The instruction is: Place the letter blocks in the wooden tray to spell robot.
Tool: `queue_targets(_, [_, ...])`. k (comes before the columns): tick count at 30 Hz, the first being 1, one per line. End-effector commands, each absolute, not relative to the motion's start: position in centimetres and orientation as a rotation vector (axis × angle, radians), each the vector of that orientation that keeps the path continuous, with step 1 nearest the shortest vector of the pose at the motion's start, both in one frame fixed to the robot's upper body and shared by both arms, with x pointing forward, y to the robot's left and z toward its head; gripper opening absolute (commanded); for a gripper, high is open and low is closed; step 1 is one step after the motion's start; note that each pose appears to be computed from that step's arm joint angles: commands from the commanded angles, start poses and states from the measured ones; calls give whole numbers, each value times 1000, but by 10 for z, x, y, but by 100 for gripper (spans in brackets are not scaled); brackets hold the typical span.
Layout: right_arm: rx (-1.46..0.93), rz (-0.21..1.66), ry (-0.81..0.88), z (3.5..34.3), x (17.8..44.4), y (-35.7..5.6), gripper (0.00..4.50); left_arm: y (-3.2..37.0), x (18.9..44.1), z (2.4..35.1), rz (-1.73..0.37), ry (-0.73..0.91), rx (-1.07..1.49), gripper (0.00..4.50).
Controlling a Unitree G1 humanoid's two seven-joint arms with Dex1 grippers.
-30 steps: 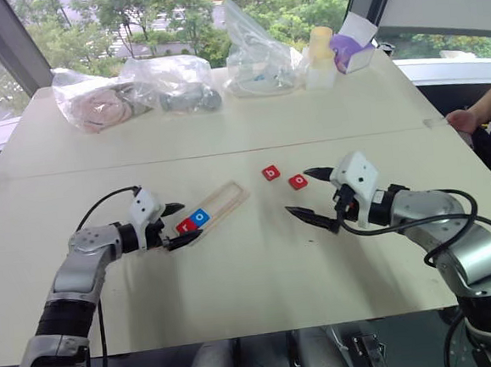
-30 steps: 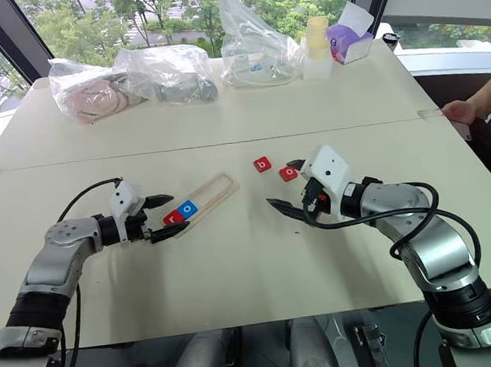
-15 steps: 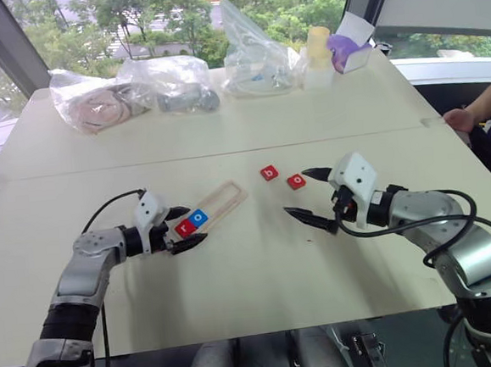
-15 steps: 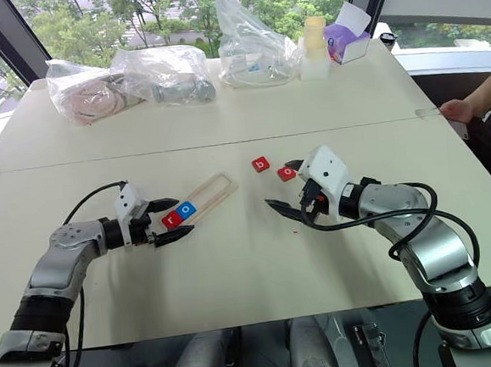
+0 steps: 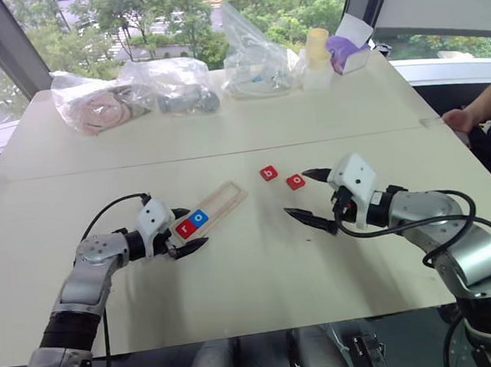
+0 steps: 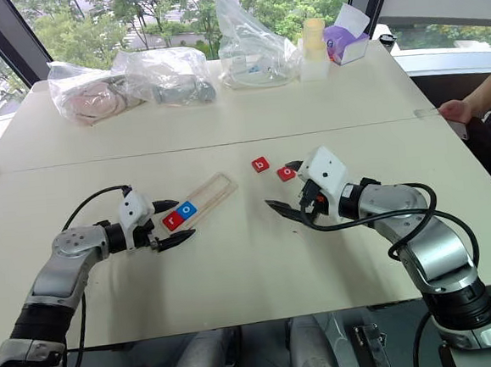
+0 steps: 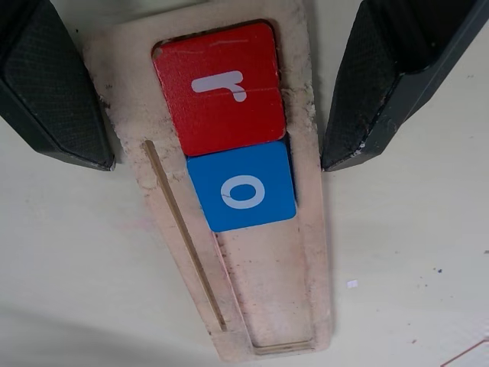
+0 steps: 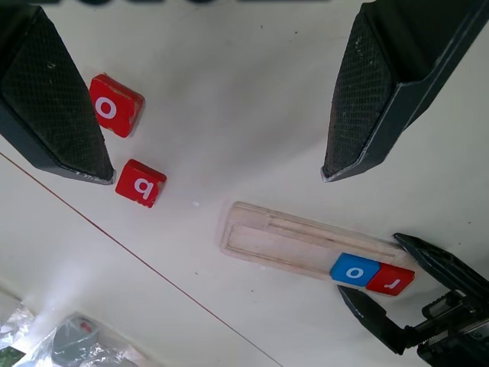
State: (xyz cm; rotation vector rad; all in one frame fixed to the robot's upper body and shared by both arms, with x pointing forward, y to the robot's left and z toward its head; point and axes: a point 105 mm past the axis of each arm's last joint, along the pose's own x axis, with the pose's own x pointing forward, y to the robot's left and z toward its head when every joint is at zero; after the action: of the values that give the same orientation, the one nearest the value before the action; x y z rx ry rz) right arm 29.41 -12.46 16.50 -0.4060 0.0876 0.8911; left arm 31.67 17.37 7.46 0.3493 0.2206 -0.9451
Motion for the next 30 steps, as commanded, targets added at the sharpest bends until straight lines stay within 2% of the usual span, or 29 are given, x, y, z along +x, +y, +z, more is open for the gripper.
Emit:
queue_targets(1, [-433, 911, 34, 176, 289, -117, 447, 183, 313, 51, -895, 315, 367, 450])
queue_targets(11, [-439, 913, 33, 176, 290, -116, 447, 191, 309, 39, -871, 374, 331, 450])
queue_targets(15, [-441, 917, 32, 176, 291, -116, 450, 194, 308, 38, -869, 384, 326, 326])
queue_targets(16, [-441, 917, 32, 177, 291, -116, 450, 194, 307, 38, -871, 386, 324, 315])
queue_targets(20, [-443, 918, 33, 177, 291, -116, 450, 193, 307, 38, -879, 387, 328, 315])
queue_targets(25, [-449, 916, 38, 178, 291, -119, 450, 172, 298, 47, -1000, 330, 347, 315])
queue_targets(30, [-464, 914, 43, 180, 293, -123, 450, 135, 267, 59, -1250, 268, 369, 315])
